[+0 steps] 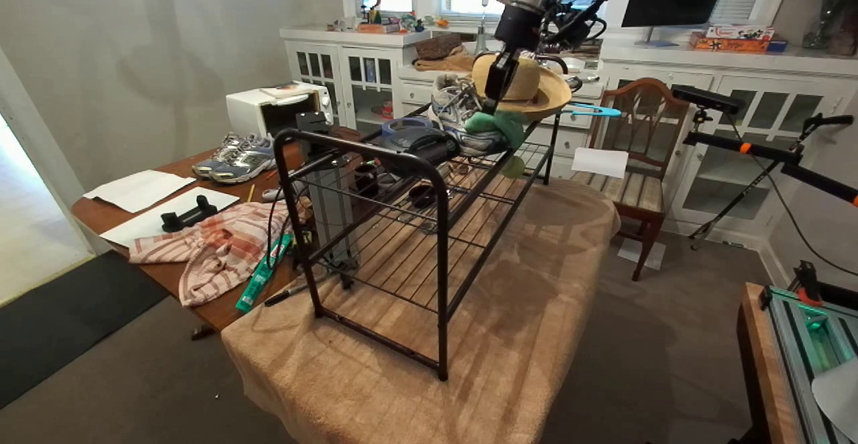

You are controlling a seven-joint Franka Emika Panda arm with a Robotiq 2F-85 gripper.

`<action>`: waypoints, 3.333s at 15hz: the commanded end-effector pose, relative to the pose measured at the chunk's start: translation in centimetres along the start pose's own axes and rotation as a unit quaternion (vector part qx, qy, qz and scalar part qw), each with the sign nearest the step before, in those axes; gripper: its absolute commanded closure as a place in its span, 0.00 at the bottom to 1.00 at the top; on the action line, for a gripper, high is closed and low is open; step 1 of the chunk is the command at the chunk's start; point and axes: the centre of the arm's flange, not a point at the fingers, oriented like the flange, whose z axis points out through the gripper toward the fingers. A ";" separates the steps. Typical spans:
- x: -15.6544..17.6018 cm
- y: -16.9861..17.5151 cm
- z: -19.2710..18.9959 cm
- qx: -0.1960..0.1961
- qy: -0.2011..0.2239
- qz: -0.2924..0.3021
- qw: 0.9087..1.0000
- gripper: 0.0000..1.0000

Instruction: Use the green towel to wipe the sneaker then place it on the bottom shelf of the rack.

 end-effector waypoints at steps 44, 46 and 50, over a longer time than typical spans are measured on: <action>-2.0 -0.9 0.3 -0.101 -0.053 -0.058 0.992 0.99; -2.4 -1.0 0.3 -0.081 -0.068 -0.061 0.993 0.99; -2.2 -1.0 0.3 -0.078 -0.049 -0.058 0.994 0.99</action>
